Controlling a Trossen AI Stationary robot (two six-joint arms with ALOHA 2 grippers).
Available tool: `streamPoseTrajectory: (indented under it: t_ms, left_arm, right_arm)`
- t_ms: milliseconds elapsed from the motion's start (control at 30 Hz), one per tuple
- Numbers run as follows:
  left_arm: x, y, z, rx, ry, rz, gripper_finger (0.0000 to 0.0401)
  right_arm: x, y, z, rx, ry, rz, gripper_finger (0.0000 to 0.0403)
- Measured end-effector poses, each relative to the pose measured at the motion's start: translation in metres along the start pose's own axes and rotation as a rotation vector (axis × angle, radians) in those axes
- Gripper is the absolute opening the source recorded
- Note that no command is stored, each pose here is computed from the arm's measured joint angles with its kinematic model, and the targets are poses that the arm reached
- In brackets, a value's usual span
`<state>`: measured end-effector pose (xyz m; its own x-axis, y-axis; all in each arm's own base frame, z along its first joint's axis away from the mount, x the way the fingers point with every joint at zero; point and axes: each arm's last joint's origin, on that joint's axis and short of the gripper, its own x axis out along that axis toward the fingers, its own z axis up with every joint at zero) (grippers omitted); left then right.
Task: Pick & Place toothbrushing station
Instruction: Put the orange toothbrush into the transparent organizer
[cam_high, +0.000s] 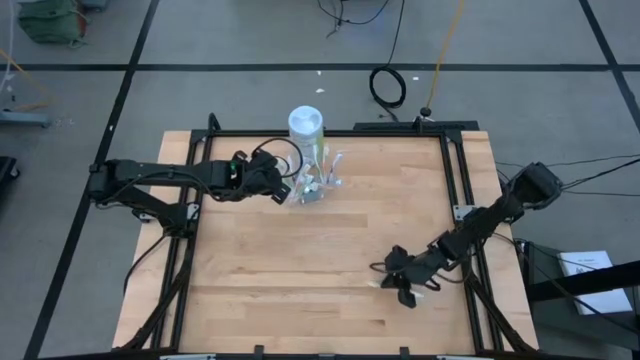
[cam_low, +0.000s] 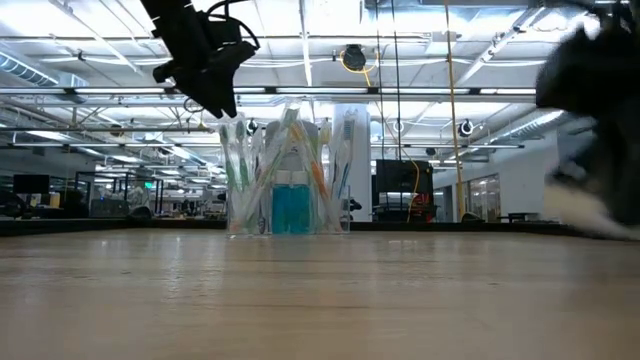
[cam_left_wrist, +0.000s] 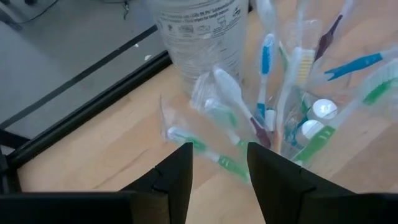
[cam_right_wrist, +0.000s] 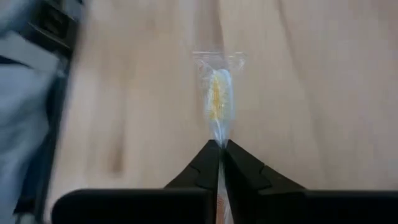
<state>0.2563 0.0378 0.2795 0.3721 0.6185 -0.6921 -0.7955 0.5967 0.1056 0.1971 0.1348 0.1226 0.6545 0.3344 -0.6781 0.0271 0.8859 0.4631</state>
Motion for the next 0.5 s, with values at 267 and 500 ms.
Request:
streamPoseTrajectory:
  t_ms: [267, 500]
  left_arm:
    - [-0.012, -0.018, 0.003, 0.103, -0.137, -0.054, 0.0159]
    - [-0.028, -0.052, -0.008, 0.279, -0.280, -0.079, 0.0159]
  right_arm:
    - [-0.016, -0.007, 0.049, -0.197, -0.397, -0.086, 0.0001]
    - [-0.020, -0.024, 0.070, -0.263, -0.493, -0.152, 0.0000]
